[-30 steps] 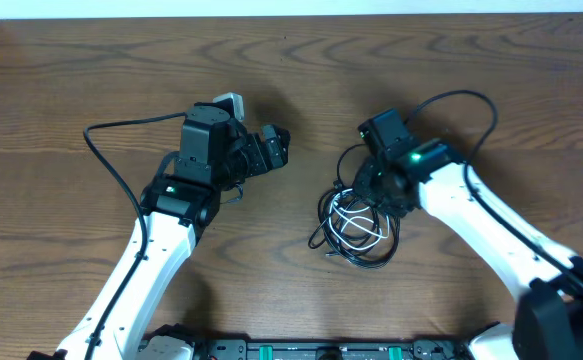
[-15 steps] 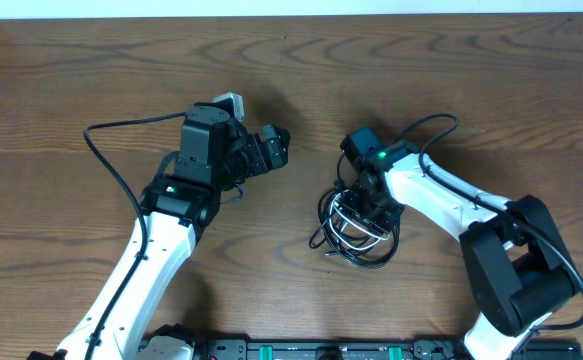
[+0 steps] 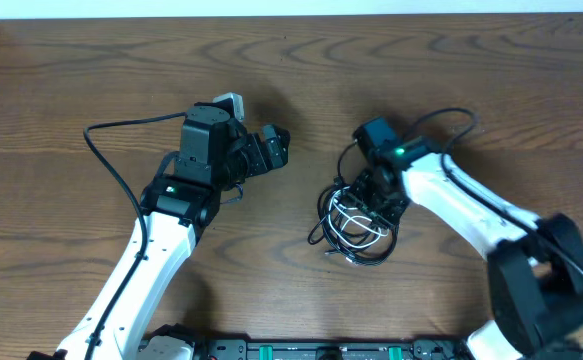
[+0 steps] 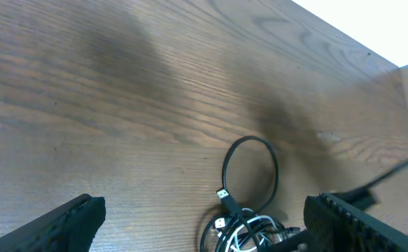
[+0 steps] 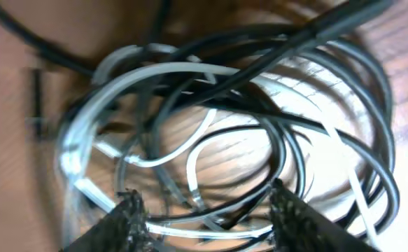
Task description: Untangle cables
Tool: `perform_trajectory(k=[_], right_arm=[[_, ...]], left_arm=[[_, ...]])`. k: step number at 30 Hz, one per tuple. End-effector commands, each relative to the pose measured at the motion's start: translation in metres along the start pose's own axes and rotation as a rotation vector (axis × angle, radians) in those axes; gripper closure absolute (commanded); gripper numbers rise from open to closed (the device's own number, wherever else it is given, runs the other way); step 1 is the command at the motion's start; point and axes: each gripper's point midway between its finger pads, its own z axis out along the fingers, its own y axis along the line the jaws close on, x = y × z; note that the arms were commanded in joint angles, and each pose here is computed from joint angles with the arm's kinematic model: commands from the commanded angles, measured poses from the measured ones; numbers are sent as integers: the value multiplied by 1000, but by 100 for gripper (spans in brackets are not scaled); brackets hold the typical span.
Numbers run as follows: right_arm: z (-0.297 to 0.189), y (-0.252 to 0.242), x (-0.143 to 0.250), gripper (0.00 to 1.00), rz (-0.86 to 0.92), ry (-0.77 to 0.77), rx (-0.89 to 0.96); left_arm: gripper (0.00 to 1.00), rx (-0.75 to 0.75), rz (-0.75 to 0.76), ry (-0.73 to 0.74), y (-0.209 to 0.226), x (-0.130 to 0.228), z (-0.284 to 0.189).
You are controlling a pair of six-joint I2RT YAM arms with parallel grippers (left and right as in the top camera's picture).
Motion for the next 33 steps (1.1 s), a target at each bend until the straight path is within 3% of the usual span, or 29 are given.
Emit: perform_trajectory(k=[1,4,12,19,28,30,33], right_arm=[[-6,3,-8,48,36,-49,-16],[2,3,-2,53,54,-2,-13],[8,0,-17,44,85,-77,17],[25,-9,-16,44,133,-79,5],[51,-5,-12,51,146,-53,-99],[55,-9,-11,56,149,-53,-104],[57,-13,-5,79,153,-24,-93]], left_arm=[[3,21,16,-11,-8,-7,-2],[3,21,15,-11,-8,-7,-2],[3,21,16,-11,-8,-7,-2],[3,21,16,-11,-8,-7,-2],[3,21,16,-11,-8,-7,-2],[3,21,16,-11,-8,-7,-2],[3,21,16,-11,-8,-7,-2]])
